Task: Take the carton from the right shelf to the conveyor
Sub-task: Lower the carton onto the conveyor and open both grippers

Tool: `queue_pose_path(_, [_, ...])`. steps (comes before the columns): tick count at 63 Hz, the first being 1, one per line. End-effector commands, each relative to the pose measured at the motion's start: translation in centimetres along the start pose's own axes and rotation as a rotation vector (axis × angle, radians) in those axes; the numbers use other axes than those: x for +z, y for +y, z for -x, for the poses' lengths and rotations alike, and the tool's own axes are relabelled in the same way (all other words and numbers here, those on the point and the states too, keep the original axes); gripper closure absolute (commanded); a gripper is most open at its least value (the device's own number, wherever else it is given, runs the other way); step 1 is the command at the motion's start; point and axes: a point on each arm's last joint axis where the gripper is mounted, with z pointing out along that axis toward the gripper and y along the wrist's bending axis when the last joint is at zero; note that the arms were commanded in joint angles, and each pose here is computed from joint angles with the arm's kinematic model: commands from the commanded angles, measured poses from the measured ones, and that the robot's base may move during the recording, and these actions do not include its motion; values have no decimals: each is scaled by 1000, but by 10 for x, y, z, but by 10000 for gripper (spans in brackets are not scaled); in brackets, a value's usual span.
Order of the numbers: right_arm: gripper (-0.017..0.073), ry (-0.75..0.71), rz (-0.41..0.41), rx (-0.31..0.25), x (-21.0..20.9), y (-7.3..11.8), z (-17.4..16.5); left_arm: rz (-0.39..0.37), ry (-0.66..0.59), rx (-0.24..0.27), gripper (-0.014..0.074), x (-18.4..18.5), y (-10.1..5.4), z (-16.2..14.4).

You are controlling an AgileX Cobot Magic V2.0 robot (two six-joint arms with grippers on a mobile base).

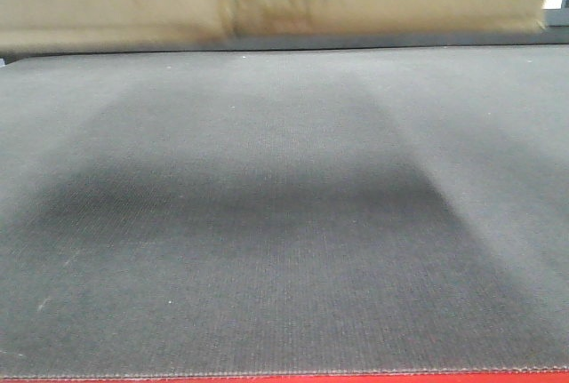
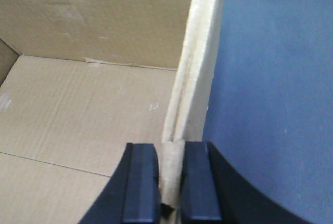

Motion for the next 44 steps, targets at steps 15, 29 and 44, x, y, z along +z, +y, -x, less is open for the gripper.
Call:
queue_pose_path(15, [629, 212, -93, -25, 97, -19, -23, 52, 106, 74, 610, 85, -3, -21])
queue_pose_path(29, [579, 301, -103, -22, 140, -24, -37, 55, 157, 87, 561, 113, -7, -29])
queue_pose_path(44, [34, 285, -101, -23, 138, -23, -33, 57, 158, 89, 50, 114, -7, -29])
